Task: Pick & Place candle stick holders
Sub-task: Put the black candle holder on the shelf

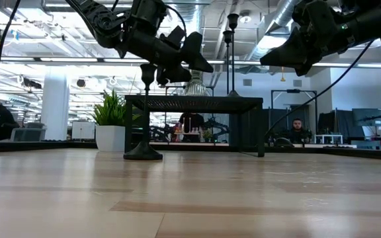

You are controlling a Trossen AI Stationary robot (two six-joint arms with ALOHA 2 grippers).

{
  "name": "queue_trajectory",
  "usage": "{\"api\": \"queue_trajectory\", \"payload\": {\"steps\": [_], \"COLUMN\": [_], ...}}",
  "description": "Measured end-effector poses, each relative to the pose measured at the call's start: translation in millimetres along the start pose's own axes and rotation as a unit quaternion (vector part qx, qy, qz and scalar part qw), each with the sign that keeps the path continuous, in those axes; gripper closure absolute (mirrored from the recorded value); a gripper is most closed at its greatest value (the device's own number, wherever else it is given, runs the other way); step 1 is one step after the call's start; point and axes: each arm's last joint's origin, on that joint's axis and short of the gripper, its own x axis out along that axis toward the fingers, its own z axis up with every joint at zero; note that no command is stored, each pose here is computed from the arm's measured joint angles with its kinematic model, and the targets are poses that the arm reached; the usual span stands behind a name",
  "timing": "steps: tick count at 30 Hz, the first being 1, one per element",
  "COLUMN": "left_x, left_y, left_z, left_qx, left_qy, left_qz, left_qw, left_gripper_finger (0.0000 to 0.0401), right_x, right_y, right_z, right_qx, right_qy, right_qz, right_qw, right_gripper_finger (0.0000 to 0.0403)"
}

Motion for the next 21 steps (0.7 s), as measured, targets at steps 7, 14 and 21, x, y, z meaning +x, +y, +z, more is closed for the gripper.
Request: {"api": "queue_trajectory", "payload": {"steps": [7, 14, 21], "left_x": [-1, -14, -40], "left_y": [0, 0, -3], "left_z": [2, 23, 55], "left_qx": [-0.001, -0.008, -0.02], "left_qy": [-0.009, -0.045, -0.1], "left_qz": [-0.001, -0.005, -0.021], "left_qw": [1.0, 0.999, 0.995], "left_gripper_finger": [0.0092, 0.0091, 0.0092], "right_x": [0, 0, 0], "right_y": [0, 0, 0], "right_z": [0, -1, -1], "right_qx": [0.0, -0.002, -0.003], "right_qy": [0.0, 0.005, 0.007], "right_qz": [0.0, -0.001, -0.001], "right_qw": [1.0, 1.0, 1.0], "right_gripper_finger": [0.0403, 0.0403, 0.0403]}}
